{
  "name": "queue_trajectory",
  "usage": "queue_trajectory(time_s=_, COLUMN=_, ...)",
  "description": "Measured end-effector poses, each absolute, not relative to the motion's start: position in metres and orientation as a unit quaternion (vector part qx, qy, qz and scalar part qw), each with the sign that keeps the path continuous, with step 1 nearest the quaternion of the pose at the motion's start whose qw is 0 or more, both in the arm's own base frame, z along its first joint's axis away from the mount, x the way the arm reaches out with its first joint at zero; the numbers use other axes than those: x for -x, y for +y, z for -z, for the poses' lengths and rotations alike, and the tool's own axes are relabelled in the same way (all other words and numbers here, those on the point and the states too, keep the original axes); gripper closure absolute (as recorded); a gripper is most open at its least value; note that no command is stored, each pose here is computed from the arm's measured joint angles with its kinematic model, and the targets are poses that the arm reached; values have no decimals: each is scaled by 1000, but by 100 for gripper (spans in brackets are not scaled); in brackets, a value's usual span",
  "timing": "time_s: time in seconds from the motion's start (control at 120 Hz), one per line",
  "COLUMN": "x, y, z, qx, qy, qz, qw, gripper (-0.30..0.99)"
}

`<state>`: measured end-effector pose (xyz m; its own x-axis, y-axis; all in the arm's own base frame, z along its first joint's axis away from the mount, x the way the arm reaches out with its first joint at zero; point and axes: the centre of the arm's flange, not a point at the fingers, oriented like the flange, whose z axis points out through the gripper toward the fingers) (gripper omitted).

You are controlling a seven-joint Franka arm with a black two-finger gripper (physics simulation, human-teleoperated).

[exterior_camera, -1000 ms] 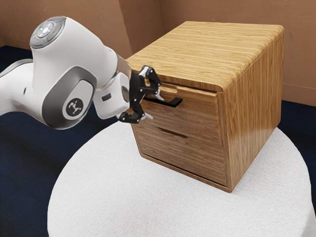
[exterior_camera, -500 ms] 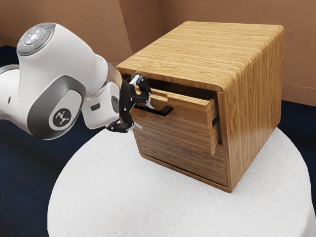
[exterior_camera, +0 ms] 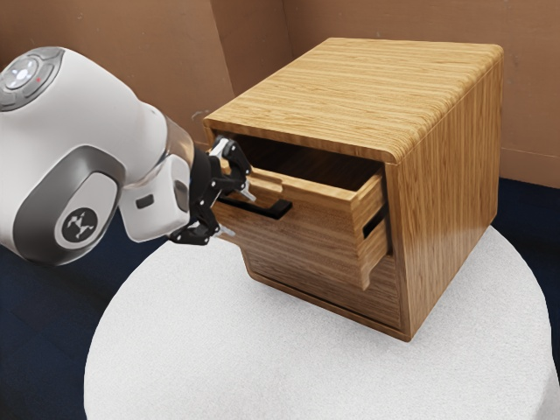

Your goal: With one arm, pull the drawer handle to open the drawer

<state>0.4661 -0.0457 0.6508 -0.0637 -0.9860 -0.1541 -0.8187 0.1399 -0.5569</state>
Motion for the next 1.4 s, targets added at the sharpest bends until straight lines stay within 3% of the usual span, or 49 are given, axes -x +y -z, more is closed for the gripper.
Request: queue_trajectory(time_s=1.4, x=-394, y=-53, z=-645, qx=645, qy=697, qz=155, qw=272, gripper=38)
